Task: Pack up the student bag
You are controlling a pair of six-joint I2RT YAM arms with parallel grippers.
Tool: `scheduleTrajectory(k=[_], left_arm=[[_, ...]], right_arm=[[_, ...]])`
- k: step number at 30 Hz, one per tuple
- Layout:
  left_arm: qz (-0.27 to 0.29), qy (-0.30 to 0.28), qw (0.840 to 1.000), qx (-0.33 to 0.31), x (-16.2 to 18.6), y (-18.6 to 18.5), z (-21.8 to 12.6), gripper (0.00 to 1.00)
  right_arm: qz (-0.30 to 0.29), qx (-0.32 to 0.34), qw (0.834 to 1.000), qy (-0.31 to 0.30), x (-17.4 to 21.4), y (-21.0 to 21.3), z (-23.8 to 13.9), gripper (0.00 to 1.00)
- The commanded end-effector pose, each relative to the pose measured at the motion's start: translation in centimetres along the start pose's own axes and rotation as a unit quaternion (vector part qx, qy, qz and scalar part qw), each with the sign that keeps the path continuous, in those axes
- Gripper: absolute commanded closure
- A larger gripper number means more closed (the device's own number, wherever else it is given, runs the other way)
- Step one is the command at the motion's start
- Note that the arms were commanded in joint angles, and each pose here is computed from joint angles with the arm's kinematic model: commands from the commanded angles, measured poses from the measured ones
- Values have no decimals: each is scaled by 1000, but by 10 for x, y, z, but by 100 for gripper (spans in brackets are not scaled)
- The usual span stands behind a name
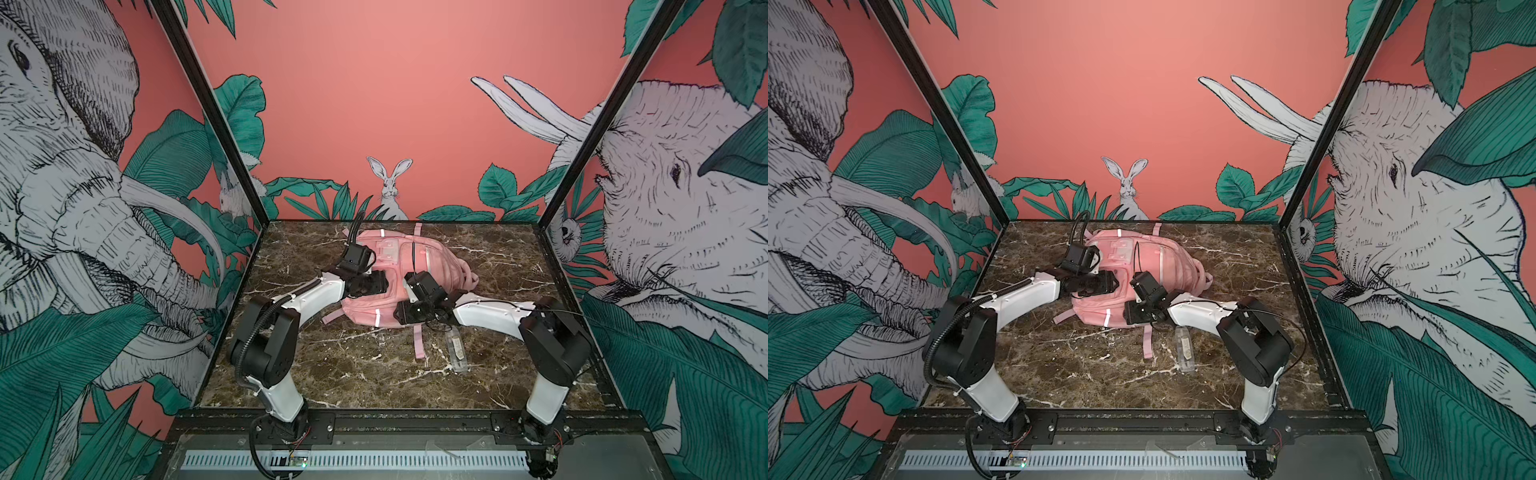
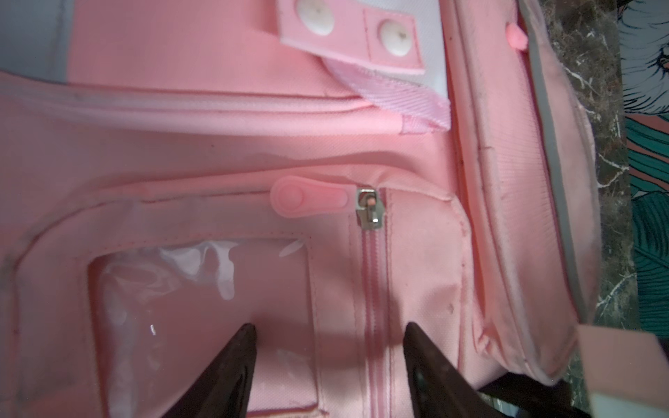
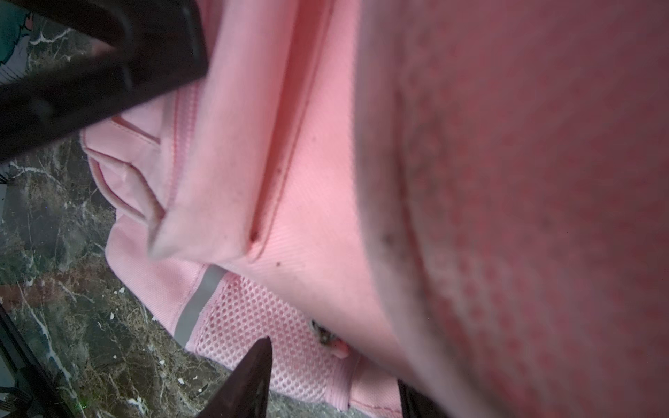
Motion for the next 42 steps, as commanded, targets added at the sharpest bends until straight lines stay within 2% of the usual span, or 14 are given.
scheduleTrajectory(k=[1,19,32,42], left_arm=[[-15,66,998,4,36,-3,-1,35],[-9,67,998,19,49,-17,-10,35],[3,61,998,22,52,-20,-19,35],[17,58,998,3,50,-15,-19,35]], right_arm=[[-14,-3,1000,-12,-9,6,6,46],[-13,11,1000,-10,-9,1,15,51],[-14,12,999,-26,-9,0,3,56],[-31,36,998,-51,-15,-5,-17,65]])
Point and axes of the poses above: each gripper's point midway between its finger pads, its own z axis out along the fingers, its own y axis along the line the jaws close on, x = y × z, the point moved 4 cm from there along -z, back along the fingers, and after that the axes turned 3 degrees about z, right-handed, at the moved point
